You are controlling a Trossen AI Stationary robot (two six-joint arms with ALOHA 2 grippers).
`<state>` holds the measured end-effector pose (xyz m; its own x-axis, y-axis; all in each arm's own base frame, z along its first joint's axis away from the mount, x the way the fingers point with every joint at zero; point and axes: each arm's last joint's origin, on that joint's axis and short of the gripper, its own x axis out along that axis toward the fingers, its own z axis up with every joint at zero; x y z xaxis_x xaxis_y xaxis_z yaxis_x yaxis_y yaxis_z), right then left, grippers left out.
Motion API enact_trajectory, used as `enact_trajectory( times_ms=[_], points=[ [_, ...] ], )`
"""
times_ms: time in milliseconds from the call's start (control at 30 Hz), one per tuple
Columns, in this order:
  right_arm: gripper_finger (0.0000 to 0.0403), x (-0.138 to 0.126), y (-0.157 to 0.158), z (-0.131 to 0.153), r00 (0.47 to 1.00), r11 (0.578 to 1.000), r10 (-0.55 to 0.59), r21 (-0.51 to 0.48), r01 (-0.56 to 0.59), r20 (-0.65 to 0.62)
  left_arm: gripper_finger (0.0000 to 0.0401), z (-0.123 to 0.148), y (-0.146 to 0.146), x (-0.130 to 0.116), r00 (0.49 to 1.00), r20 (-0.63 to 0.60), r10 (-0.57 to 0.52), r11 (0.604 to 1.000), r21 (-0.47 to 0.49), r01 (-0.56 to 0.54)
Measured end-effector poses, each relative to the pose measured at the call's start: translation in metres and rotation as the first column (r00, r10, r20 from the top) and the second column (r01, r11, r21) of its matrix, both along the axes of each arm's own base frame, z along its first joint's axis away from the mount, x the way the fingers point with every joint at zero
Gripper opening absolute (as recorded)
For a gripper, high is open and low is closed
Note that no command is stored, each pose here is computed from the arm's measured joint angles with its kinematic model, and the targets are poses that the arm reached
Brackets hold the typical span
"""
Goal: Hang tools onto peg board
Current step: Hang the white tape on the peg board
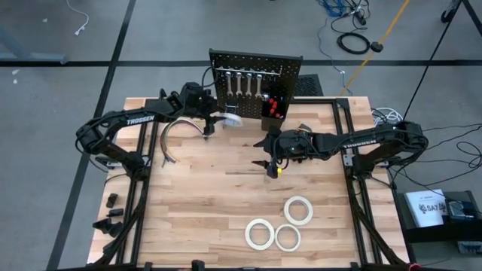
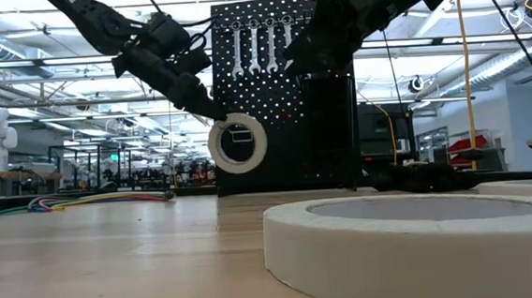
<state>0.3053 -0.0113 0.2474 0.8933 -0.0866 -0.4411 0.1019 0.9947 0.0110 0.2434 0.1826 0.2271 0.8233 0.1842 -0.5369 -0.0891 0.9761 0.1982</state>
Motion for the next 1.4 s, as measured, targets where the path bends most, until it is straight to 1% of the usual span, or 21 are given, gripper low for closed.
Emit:
enact_trajectory(
  times_ms=[100, 267, 333, 467, 600, 667, 733, 833, 933, 1033, 1100, 1167, 1233, 1267, 1333, 1400],
  points=[
    [0.0297, 0.0, 0.002, 0.0, 1.0, 0.999, 0.024, 0.034, -0.024, 0.002, 0.0163, 0.0, 0.0, 0.0, 1.0, 0.001, 0.011, 1.0, -0.02, -0.011],
    [0.0297, 0.0, 0.001, -0.001, 1.0, 0.999, 0.021, 0.042, -0.021, -0.007, 0.0166, 0.004, -0.002, -0.003, 1.0, 0.001, 0.016, 1.0, -0.014, -0.016],
    [0.0297, -0.001, 0.001, -0.002, 1.0, 0.999, 0.014, 0.053, -0.013, -0.024, 0.0167, 0.01, -0.004, -0.005, 1.0, 0.017, 0.019, 1.0, 0.001, -0.019],
    [0.0297, -0.004, 0.002, -0.007, 0.997, 0.995, -0.006, 0.096, 0.013, -0.075, 0.0168, 0.027, -0.008, -0.012, 0.997, 0.055, 0.057, 0.997, 0.042, -0.06],
    [0.0297, -0.007, 0.007, -0.013, 0.99, 0.989, -0.013, 0.142, 0.033, -0.141, 0.0168, 0.047, -0.018, -0.023, 0.99, 0.121, 0.075, 0.997, 0.015, -0.077],
    [0.0297, -0.01, 0.013, -0.016, 0.983, 0.986, -0.004, 0.162, 0.034, -0.186, 0.0168, 0.055, -0.025, -0.03, 0.988, 0.147, 0.053, 0.999, -0.022, -0.05],
    [0.0297, -0.013, 0.02, -0.02, 0.972, 0.981, 0.004, 0.189, 0.042, -0.236, 0.0169, 0.061, -0.035, -0.035, 0.986, 0.164, 0.015, 0.996, -0.086, -0.001],
    [0.0297, -0.019, 0.033, -0.026, 0.947, 0.968, 0.009, 0.239, 0.071, -0.32, 0.0169, 0.067, -0.056, -0.038, 0.978, 0.18, -0.107, 0.974, -0.176, 0.139],
    [0.0297, -0.028, 0.048, -0.033, 0.907, 0.946, 0.005, 0.295, 0.132, -0.42, 0.0169, 0.069, -0.085, -0.032, 0.957, 0.171, -0.235, 0.942, -0.202, 0.267],
    [0.0297, -0.041, 0.063, -0.04, 0.84, 0.916, -0.018, 0.329, 0.232, -0.543, 0.0169, 0.07, -0.118, -0.02, 0.928, 0.157, -0.339, 0.913, -0.184, 0.364],
    [0.0297, -0.053, 0.072, -0.045, 0.768, 0.888, -0.049, 0.324, 0.326, -0.638, 0.0169, 0.071, -0.141, -0.013, 0.911, 0.151, -0.384, 0.9, -0.159, 0.405],
    [0.0297, -0.065, 0.08, -0.049, 0.683, 0.853, -0.092, 0.296, 0.43, -0.725, 0.0169, 0.071, -0.162, -0.008, 0.895, 0.146, -0.423, 0.888, -0.129, 0.441],
    [0.0297, -0.076, 0.089, -0.051, 0.608, 0.821, -0.131, 0.258, 0.509, -0.783, 0.0169, 0.071, -0.18, -0.006, 0.875, 0.14, -0.464, 0.871, -0.11, 0.48],
    [0.0297, -0.081, 0.094, -0.052, 0.582, 0.807, -0.146, 0.244, 0.538, -0.8, 0.0169, 0.071, -0.189, -0.005, 0.863, 0.139, -0.486, 0.859, -0.103, 0.501],
    [0.0297, -0.087, 0.102, -0.052, 0.554, 0.783, -0.164, 0.234, 0.576, -0.816, 0.0169, 0.071, -0.201, -0.005, 0.848, 0.141, -0.512, 0.846, -0.089, 0.526],
    [0.0297, -0.091, 0.111, -0.053, 0.544, 0.763, -0.176, 0.236, 0.602, -0.821, 0.0169, 0.069, -0.209, -0.005, 0.844, 0.141, -0.518, 0.84, -0.103, 0.533]
  ],
)
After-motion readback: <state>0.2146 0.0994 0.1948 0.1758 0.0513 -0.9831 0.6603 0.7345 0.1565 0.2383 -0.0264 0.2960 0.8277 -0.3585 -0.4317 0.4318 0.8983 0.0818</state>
